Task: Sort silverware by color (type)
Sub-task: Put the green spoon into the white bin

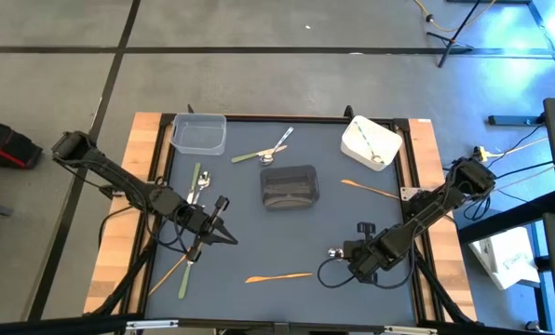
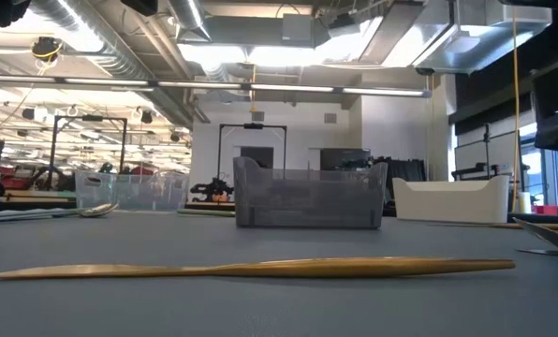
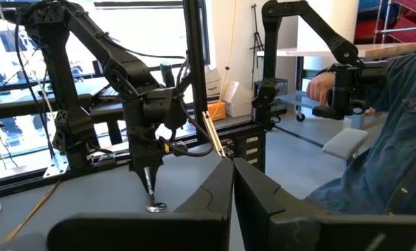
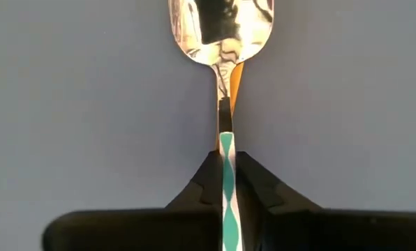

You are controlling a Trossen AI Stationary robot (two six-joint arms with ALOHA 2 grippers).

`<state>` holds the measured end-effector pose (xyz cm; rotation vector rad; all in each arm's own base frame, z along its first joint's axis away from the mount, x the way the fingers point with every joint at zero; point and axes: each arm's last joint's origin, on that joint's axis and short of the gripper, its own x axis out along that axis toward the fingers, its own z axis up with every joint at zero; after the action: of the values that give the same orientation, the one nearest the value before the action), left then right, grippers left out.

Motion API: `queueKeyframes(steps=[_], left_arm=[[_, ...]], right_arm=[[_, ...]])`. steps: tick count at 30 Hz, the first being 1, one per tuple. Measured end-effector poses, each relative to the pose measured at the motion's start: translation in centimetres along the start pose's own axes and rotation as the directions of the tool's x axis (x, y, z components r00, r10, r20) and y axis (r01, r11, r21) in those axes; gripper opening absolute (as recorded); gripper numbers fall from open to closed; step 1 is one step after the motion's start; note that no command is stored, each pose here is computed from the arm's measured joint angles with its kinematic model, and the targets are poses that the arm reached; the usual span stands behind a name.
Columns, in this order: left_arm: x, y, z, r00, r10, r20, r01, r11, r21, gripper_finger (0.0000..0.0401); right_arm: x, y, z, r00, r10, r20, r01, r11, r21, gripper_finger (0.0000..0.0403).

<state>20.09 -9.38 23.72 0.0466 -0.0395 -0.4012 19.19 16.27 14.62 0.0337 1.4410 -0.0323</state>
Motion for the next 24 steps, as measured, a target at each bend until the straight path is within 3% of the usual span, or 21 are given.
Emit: queueKeyframes(steps=[7, 13, 18, 24], left_arm=[[0.0, 0.0, 0.0, 1.0, 0.0, 0.0, 0.0, 1.0, 0.0, 0.0008], [0.0, 0.0, 0.0, 1.0, 0.0, 0.0, 0.0, 1.0, 0.0, 0.0008], [0.0, 0.0, 0.0, 1.0, 0.0, 0.0, 0.0, 1.0, 0.0, 0.0008], [0.0, 0.0, 0.0, 1.0, 0.0, 0.001, 0.0, 1.0, 0.0, 0.0008]], right_arm=[[-0.5, 0.2, 0.3, 1.0, -0.013, -0.014, 0.013, 1.0, -0.003, 0.0006], [-2.9, 0.2, 0.7, 1.0, -0.027, 0.003, 0.027, 0.999, -0.019, 0.0008], [-5.6, -0.6, 0.5, 0.993, -0.035, 0.113, 0.035, 0.999, -0.003, 0.0004], [-8.8, -3.4, -0.2, 0.962, -0.125, 0.244, 0.109, 0.991, 0.078, 0.0002]])
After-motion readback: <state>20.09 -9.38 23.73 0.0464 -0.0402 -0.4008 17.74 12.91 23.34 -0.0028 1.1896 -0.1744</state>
